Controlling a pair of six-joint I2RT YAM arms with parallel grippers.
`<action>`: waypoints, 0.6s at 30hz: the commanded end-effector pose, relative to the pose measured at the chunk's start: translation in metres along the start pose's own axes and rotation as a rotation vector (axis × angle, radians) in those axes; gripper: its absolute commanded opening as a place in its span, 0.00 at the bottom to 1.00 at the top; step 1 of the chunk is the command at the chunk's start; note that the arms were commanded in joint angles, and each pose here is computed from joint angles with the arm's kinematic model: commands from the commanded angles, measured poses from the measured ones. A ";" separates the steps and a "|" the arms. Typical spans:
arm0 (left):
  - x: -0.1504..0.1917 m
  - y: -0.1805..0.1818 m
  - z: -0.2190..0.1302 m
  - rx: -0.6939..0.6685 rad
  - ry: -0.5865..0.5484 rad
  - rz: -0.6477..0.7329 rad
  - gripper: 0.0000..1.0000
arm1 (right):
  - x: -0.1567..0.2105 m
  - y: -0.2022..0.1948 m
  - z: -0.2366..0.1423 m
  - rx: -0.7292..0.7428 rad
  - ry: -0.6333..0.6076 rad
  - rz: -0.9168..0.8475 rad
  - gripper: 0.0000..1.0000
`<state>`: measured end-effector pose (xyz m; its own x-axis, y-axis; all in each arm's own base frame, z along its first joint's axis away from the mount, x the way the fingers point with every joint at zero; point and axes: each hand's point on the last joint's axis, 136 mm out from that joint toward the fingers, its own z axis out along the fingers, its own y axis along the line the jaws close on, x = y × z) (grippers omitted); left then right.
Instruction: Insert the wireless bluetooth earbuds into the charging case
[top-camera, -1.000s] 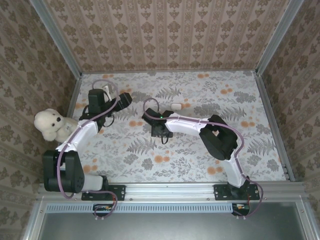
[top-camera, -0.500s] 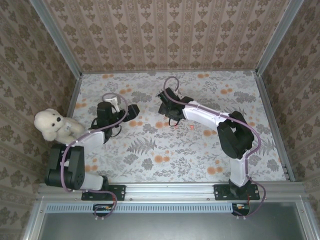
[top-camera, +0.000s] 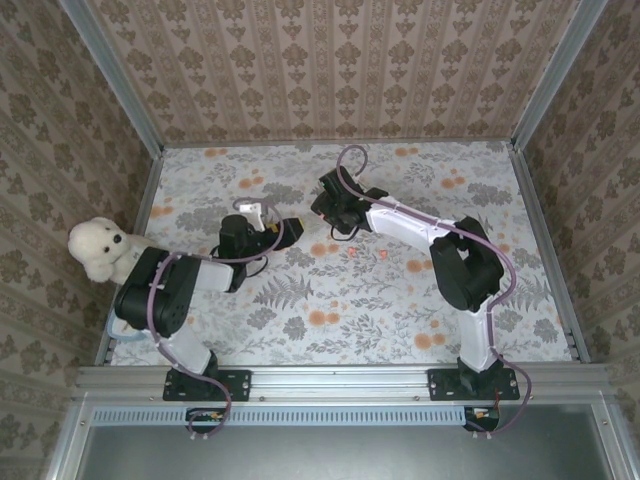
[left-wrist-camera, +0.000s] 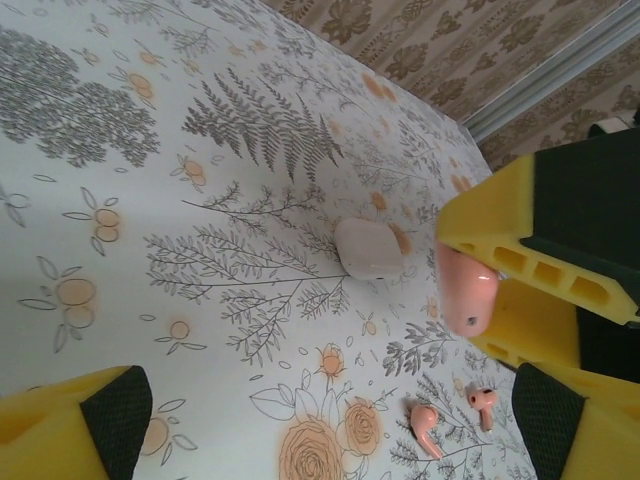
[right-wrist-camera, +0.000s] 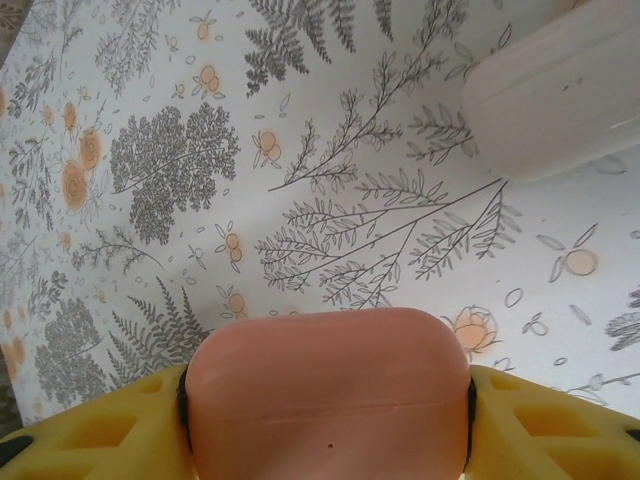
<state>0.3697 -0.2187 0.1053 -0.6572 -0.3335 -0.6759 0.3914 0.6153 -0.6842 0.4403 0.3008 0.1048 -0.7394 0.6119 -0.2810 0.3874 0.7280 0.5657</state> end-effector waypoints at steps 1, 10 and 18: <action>-0.008 -0.019 0.007 0.102 -0.058 0.008 0.94 | 0.001 0.012 0.007 -0.047 0.029 0.073 0.54; 0.017 -0.019 0.033 0.163 -0.031 -0.046 0.84 | 0.002 0.011 0.014 -0.057 0.049 0.119 0.54; 0.026 -0.038 0.051 0.188 -0.024 -0.008 0.82 | 0.004 0.009 0.017 -0.060 0.062 0.128 0.54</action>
<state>0.3629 -0.2778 0.0827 -0.6875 -0.3290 -0.6474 0.4563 0.4977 -0.7376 0.4453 0.3108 0.0993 -0.7222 0.6670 -0.1829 0.4393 0.6467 0.6236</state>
